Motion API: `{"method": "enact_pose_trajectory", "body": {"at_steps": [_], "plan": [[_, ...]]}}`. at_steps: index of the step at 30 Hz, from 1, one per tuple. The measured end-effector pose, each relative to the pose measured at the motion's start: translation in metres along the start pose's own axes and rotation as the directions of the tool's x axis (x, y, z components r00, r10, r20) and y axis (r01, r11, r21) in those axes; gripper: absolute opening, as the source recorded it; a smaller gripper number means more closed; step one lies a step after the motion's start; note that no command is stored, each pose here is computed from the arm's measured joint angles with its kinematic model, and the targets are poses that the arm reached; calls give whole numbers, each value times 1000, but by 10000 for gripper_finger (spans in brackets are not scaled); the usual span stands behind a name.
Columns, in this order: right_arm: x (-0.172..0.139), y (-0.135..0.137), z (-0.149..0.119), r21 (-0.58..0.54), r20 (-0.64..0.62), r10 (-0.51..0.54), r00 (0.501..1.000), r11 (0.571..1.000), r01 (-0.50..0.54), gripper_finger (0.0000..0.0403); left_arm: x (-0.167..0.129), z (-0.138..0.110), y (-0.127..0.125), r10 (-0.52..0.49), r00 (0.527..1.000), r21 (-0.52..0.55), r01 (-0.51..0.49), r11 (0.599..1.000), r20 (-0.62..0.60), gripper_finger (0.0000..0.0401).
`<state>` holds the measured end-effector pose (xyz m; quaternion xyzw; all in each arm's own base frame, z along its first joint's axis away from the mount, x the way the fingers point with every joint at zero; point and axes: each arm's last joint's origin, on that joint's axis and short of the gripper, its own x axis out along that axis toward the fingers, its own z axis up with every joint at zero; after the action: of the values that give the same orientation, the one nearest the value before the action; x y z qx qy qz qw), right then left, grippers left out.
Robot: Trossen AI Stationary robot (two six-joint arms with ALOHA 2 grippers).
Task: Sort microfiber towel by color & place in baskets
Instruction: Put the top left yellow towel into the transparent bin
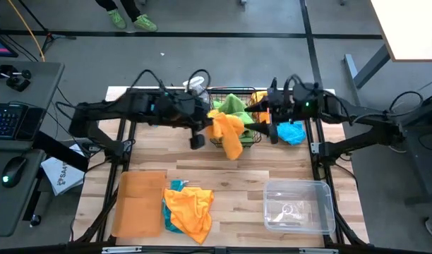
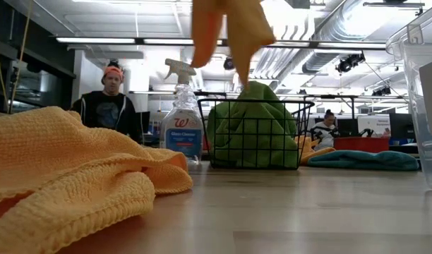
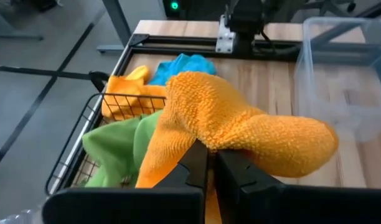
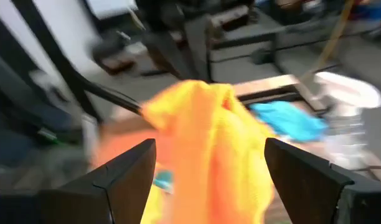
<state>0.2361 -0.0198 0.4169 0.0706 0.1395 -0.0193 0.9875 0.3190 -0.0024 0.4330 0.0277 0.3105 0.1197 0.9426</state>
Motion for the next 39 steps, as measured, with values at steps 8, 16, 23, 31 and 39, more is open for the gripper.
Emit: {"method": "enact_pose_trajectory", "body": {"at_steps": [8,16,23,31,39], "plan": [[3,9,-3,-133,-7,-71,997,989,70,295,24,18,-18,33,999,-14,-33,999,10,0],[23,16,-11,-147,-63,-45,997,989,35,295,32,23,-20,71,997,45,-71,996,14,0],[40,14,-17,-153,-91,-99,991,985,84,283,32,23,-20,71,997,73,-72,995,18,0],[40,14,-16,-156,-79,-88,993,985,75,48,32,31,-21,27,995,46,-32,998,93,19],[32,16,-15,-122,-90,-32,995,992,21,7,28,32,-15,10,995,55,-16,998,98,118]]}}
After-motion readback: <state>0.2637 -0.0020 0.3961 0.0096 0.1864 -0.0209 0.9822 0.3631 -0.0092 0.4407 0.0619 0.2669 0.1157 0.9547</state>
